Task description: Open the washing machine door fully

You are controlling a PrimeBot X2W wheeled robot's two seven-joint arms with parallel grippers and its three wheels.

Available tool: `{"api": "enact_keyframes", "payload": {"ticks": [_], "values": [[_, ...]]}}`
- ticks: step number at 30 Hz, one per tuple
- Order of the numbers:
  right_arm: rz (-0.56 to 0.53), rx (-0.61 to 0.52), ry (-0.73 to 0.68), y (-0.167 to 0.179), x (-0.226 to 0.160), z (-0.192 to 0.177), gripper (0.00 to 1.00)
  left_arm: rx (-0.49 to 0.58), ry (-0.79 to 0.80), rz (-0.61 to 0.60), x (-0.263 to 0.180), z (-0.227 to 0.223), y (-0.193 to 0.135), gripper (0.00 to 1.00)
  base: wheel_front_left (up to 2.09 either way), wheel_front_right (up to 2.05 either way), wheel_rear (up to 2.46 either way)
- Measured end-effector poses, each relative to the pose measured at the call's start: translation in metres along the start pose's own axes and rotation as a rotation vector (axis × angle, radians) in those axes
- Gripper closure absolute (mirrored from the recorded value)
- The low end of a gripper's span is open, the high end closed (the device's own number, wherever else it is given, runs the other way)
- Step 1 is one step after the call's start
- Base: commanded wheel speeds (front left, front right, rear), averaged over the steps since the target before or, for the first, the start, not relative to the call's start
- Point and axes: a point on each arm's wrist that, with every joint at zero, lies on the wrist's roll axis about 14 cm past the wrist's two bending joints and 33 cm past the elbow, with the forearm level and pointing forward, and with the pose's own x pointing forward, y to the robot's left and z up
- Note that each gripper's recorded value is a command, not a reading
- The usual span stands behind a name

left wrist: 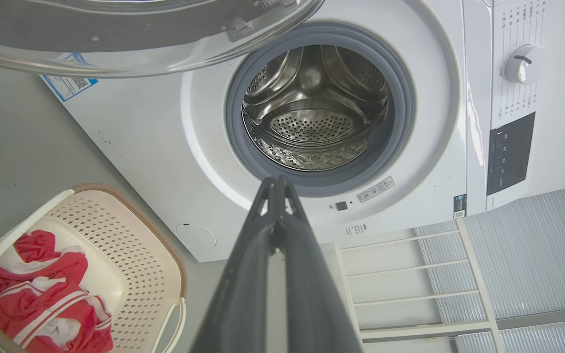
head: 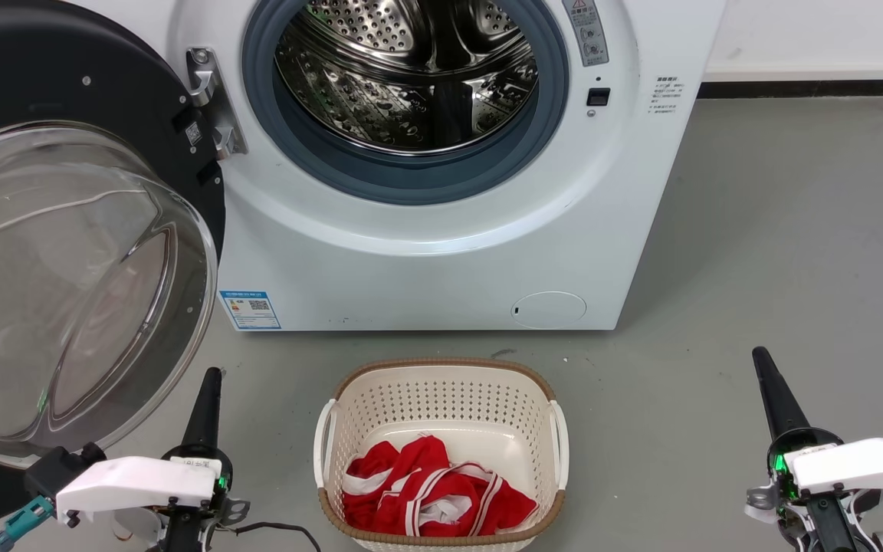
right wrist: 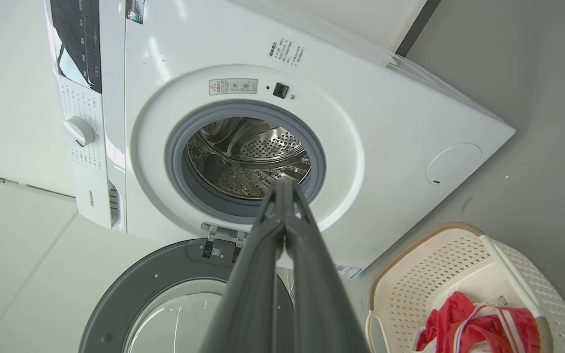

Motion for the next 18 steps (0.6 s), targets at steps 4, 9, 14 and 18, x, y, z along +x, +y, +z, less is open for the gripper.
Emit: {"api": "enact_keyframes", "payload": {"ticks": [4,9,14,18], "values": [[-0.001,0.038,-0.002,-0.0005,-0.0001,0.0008,1.00,-0.039,0.002,-0.003,-0.0004,0.0000,-0.0003,1.00,0.00,0.00,0.00],[-0.001,0.083,-0.003,-0.0004,0.0004,0.0018,1.00,-0.085,0.003,-0.010,-0.0002,0.0003,-0.0019,1.00,0.00,0.00,0.00],[0.000,0.128,-0.005,-0.0006,0.0006,0.0026,1.00,-0.128,0.006,-0.012,-0.0007,0.0003,-0.0021,1.00,0.00,0.00,0.00],[-0.001,0.152,-0.005,-0.0008,0.0006,0.0029,1.00,-0.154,0.007,-0.015,-0.0009,0.0003,-0.0026,1.00,0.00,0.00,0.00]]}}
